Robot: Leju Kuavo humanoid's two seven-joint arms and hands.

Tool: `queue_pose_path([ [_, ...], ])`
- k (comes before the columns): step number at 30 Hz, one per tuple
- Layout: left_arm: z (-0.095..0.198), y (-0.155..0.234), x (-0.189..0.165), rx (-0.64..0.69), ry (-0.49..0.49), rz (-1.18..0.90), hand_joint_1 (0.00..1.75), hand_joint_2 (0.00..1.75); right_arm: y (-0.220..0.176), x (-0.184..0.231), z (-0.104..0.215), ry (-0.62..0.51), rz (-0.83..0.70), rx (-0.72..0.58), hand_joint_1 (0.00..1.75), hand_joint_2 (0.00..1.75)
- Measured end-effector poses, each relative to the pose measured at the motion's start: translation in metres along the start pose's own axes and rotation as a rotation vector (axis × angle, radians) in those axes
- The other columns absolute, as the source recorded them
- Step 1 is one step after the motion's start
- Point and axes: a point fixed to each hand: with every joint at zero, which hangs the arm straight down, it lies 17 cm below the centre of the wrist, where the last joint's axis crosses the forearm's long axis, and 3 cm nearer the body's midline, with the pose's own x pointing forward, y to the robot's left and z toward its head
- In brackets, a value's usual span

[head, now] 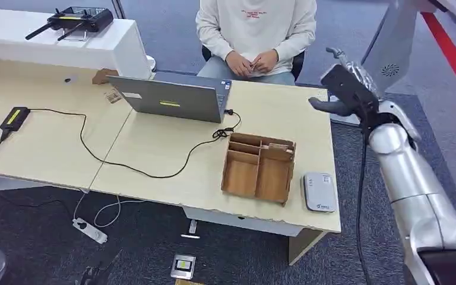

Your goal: Pass the card to the sensor for recognition and then transmit it.

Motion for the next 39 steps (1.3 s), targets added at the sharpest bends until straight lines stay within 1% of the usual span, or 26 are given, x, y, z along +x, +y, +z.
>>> queue_pose_path([
  [3,-0.001,-0.006,0.012,0.046,-0.012,0.046,0.00,0.00,0.028,-0.013,0.022,0.035,-0.010,0.048,0.00,1.75],
  [6,0.000,-0.024,0.021,0.046,-0.014,0.080,0.00,0.00,0.045,-0.017,0.041,0.041,-0.016,0.075,0.00,1.75],
  [9,-0.001,-0.032,0.026,0.040,-0.013,0.101,0.00,0.00,0.045,-0.014,0.046,0.029,-0.013,0.076,0.00,1.75],
  [15,-0.001,-0.041,0.025,0.033,0.006,0.115,0.00,0.00,0.038,-0.007,0.051,0.003,-0.004,0.063,0.00,1.75],
  [26,-0.002,-0.046,0.024,0.033,0.020,0.126,0.00,0.00,0.031,-0.001,0.053,-0.019,0.004,0.051,0.00,1.75],
  [27,-0.002,-0.046,0.025,0.034,0.018,0.125,0.00,0.00,0.032,-0.001,0.053,-0.019,0.004,0.052,0.00,0.00],
  [28,-0.002,-0.046,0.025,0.034,0.018,0.125,0.00,0.00,0.033,-0.001,0.055,-0.019,0.003,0.056,0.00,0.00],
  [29,-0.003,-0.046,0.025,0.036,0.018,0.123,0.00,0.00,0.036,-0.002,0.057,-0.013,0.003,0.061,0.00,1.75],
  [36,-0.004,-0.042,0.022,0.047,0.013,0.078,0.00,0.00,0.075,-0.024,0.096,0.075,-0.015,0.114,0.00,1.75],
  [38,-0.005,-0.041,0.021,0.049,0.011,0.065,0.00,0.00,0.079,-0.025,0.103,0.084,-0.009,0.117,0.00,1.75],
  [39,-0.005,-0.040,0.022,0.051,0.005,0.058,0.00,0.00,0.080,-0.025,0.105,0.075,0.017,0.112,0.00,1.75],
])
